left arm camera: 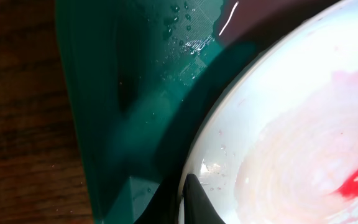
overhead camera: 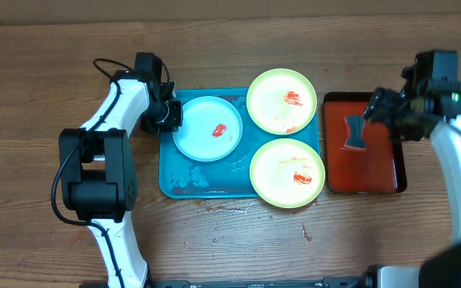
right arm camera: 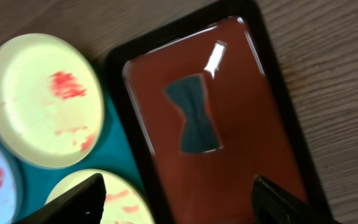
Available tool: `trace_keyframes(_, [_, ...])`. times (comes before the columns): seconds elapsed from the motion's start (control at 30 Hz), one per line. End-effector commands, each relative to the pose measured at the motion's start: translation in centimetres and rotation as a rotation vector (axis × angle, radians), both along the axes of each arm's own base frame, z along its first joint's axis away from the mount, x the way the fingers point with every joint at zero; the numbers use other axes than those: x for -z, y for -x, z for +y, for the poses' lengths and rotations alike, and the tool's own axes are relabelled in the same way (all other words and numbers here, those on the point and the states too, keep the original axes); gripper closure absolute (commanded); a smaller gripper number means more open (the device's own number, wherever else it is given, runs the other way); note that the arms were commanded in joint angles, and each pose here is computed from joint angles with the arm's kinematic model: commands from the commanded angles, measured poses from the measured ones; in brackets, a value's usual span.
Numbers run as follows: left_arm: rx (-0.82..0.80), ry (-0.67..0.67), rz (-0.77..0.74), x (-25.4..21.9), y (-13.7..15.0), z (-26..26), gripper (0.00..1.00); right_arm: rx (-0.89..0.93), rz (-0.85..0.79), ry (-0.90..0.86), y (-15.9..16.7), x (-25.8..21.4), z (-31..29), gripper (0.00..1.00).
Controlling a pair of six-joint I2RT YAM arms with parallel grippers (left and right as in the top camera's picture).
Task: Clean dirty plates on tray and stack at the side
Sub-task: 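Grasp white plate rim with left gripper, green sponge with right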
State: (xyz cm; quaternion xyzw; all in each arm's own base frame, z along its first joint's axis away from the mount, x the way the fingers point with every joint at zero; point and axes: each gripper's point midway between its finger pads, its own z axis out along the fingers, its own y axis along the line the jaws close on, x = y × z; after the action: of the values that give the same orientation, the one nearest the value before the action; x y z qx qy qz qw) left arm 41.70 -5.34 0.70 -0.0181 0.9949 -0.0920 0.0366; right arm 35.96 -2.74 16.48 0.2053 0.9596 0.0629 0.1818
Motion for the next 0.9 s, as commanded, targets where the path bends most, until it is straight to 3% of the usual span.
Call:
trace_keyframes(0.0, [-0.009, -0.022, 0.038, 1.7, 0.4, 0.2, 0.96, 0.017, 0.066, 0.024, -1.7, 1.7, -2.0, 0.23])
trace_keyframes(0.13, [-0.009, -0.022, 0.038, 1.7, 0.4, 0.1, 0.96, -0.002, 0.141, 0.008, -2.7, 5.5, -2.1, 0.30])
trace_keyframes(0.27, [-0.009, -0.022, 0.038, 1.7, 0.4, 0.1, 0.96, -0.017, 0.201, 0.000, -3.5, 9.1, -1.7, 0.49])
trace_keyframes(0.43, [-0.009, -0.023, 0.037, 1.7, 0.3, 0.2, 0.96, -0.049, 0.264, -0.004, -3.7, 12.4, -1.2, 0.56])
trace_keyframes(0.87, [-0.009, -0.022, 0.028, 1.7, 0.1, 0.1, 0.96, -0.163, 0.226, -0.032, -5.0, 13.4, 0.5, 0.55])
